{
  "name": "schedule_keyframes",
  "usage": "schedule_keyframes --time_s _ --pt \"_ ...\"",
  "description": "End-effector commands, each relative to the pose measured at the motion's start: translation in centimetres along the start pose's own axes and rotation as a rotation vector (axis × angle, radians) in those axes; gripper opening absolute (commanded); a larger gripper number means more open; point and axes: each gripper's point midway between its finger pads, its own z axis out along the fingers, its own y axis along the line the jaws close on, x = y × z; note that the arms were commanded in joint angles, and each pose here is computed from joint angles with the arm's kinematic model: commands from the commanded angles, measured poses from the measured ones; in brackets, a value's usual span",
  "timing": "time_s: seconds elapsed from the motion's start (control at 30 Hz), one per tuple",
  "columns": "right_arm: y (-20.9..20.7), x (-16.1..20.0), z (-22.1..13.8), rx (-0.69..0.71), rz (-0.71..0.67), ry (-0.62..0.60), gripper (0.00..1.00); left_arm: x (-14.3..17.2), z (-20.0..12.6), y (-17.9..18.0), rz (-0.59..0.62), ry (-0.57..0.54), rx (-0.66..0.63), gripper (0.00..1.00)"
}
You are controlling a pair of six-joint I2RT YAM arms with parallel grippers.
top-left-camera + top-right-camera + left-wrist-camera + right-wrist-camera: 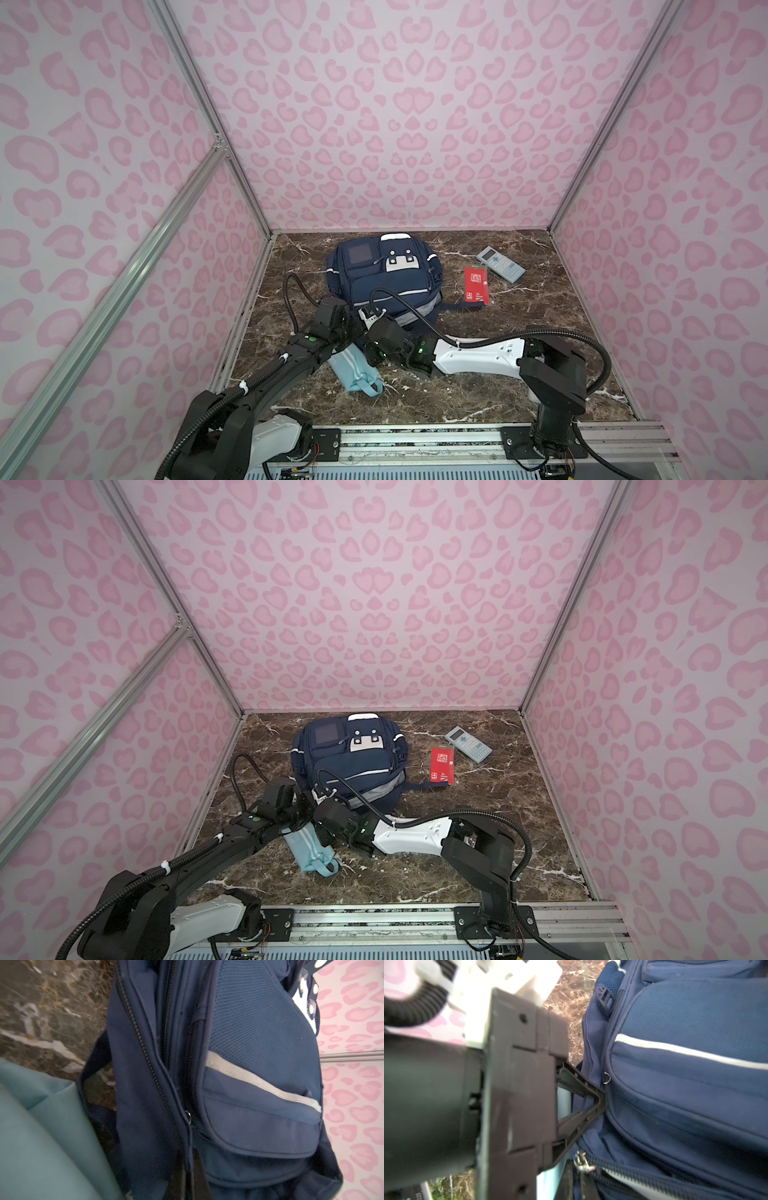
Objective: Pack books, pencil case, and school supplies into a backpack
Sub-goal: Zip the student bag at the center of the table.
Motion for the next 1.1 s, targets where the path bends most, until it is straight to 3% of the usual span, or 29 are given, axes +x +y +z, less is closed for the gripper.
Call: schedule_keyframes --time_s 0.0,0.3,0.7,0.77,0.83,1.0,1.07 --pt "-1.8 -0.7 -1.0 0.05 0.014 -0.032 0.0 -1.7 -0.8 -2.5 0.049 -0.049 0.06 0.02" --pt "-13.0 6.2 -4.1 0.241 0.134 0.124 0.0 -3.6 -2.9 -3.5 0.126 -0.095 0.026 0.02" --pt "-26.5 11.4 -10.5 0.557 0.266 0.212 0.0 -5.4 -3.9 -3.6 0.148 -0.137 0.0 0.02" --pt "-26.2 10.9 -10.6 0.559 0.242 0.223 0.0 -5.9 -3.4 -3.6 0.146 -0.152 -0.011 0.02" --pt "-23.8 9.6 -9.6 0.468 0.22 0.18 0.0 -6.2 -2.2 -4.0 0.149 -0.146 0.002 0.02" --pt "-13.5 4.7 -6.2 0.272 0.059 0.135 0.0 -10.9 -1.1 -4.7 0.223 -0.207 -0.132 0.03" --pt "-9.7 2.3 -4.6 0.189 0.046 0.089 0.0 -12.3 -1.4 -5.1 0.202 -0.202 -0.113 0.12"
